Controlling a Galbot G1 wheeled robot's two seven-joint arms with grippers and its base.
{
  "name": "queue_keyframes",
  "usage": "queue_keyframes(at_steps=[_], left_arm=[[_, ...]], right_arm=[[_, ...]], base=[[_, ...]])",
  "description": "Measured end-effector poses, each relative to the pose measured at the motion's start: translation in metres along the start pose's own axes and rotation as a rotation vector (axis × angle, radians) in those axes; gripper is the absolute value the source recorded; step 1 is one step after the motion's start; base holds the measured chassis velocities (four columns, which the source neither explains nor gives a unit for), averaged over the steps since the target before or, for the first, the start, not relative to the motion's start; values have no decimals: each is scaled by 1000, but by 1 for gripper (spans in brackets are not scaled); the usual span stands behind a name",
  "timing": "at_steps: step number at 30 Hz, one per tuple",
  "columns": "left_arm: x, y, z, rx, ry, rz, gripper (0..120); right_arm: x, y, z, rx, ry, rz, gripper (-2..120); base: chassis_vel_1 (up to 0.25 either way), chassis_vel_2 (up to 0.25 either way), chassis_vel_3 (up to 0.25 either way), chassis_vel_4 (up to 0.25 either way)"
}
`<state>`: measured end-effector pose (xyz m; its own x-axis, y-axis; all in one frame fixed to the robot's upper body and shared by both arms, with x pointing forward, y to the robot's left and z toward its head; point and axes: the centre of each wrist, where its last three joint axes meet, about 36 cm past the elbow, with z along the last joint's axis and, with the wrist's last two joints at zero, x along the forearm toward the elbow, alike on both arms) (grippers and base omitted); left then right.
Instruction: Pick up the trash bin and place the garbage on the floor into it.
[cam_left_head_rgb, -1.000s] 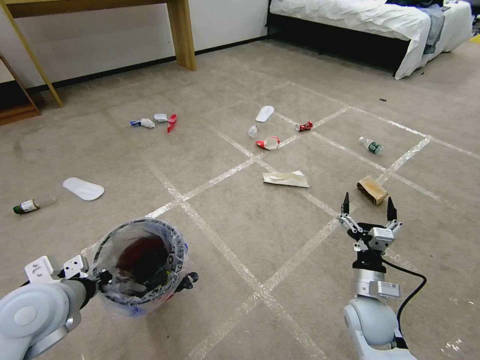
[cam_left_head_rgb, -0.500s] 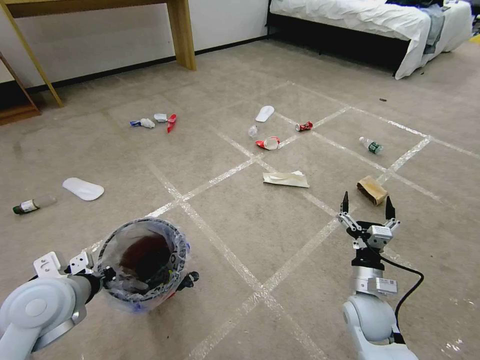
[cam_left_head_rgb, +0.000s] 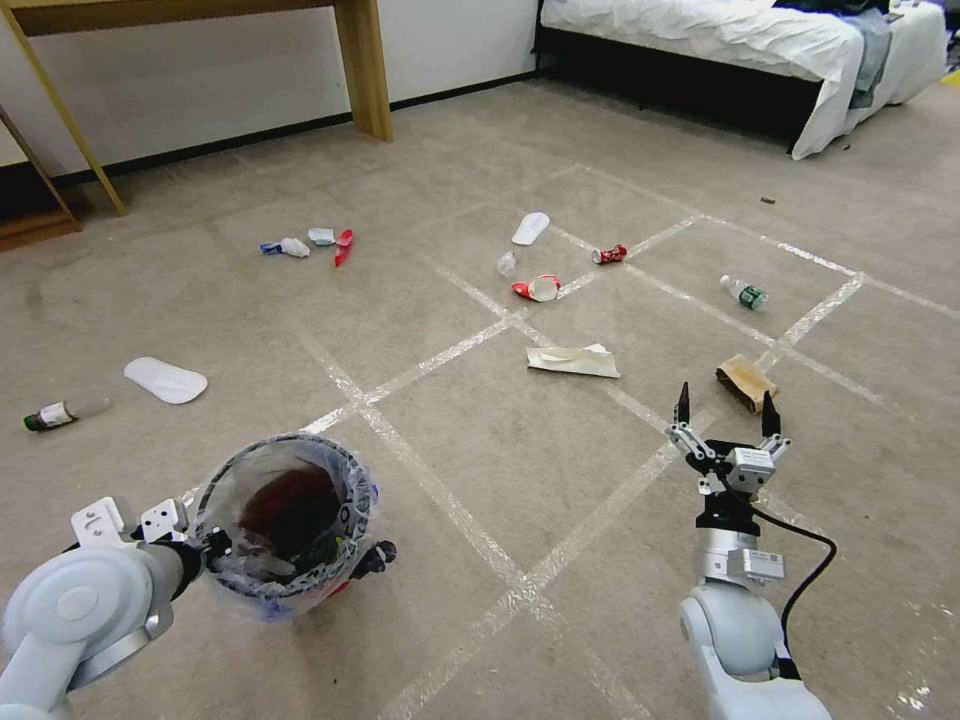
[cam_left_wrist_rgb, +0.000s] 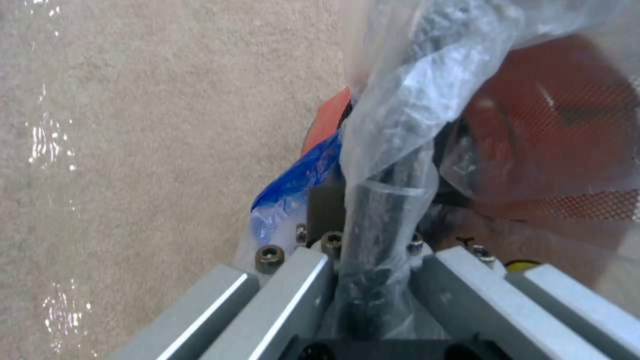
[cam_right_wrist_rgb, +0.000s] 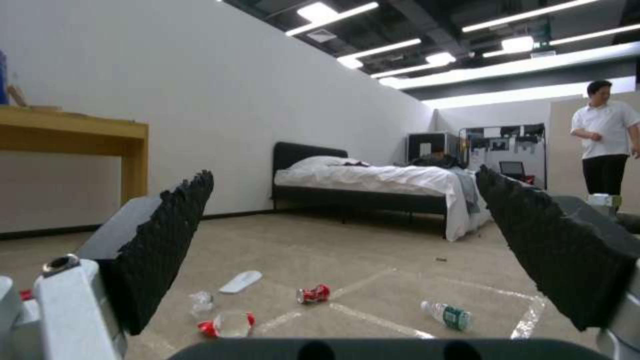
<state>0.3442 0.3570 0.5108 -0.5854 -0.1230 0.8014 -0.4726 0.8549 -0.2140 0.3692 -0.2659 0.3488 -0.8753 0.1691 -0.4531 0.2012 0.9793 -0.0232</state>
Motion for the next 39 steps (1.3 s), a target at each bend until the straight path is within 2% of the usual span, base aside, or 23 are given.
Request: queue_keyframes(at_steps=[13, 28, 39], left_arm=[[8, -3, -9, -2, -5, 7, 0], [39, -14, -21, 27, 55, 68, 0], [41, -15, -24, 28, 61, 79, 0]], right_arm=[[-3, 1, 2, -4, 0, -2, 100], [-4, 1, 7, -10, 10, -6, 100], [-3, 3, 8, -10, 13, -7, 100]], base=[[-18, 15, 18, -13], [-19, 16, 13, -13], [-32, 36, 42, -25]])
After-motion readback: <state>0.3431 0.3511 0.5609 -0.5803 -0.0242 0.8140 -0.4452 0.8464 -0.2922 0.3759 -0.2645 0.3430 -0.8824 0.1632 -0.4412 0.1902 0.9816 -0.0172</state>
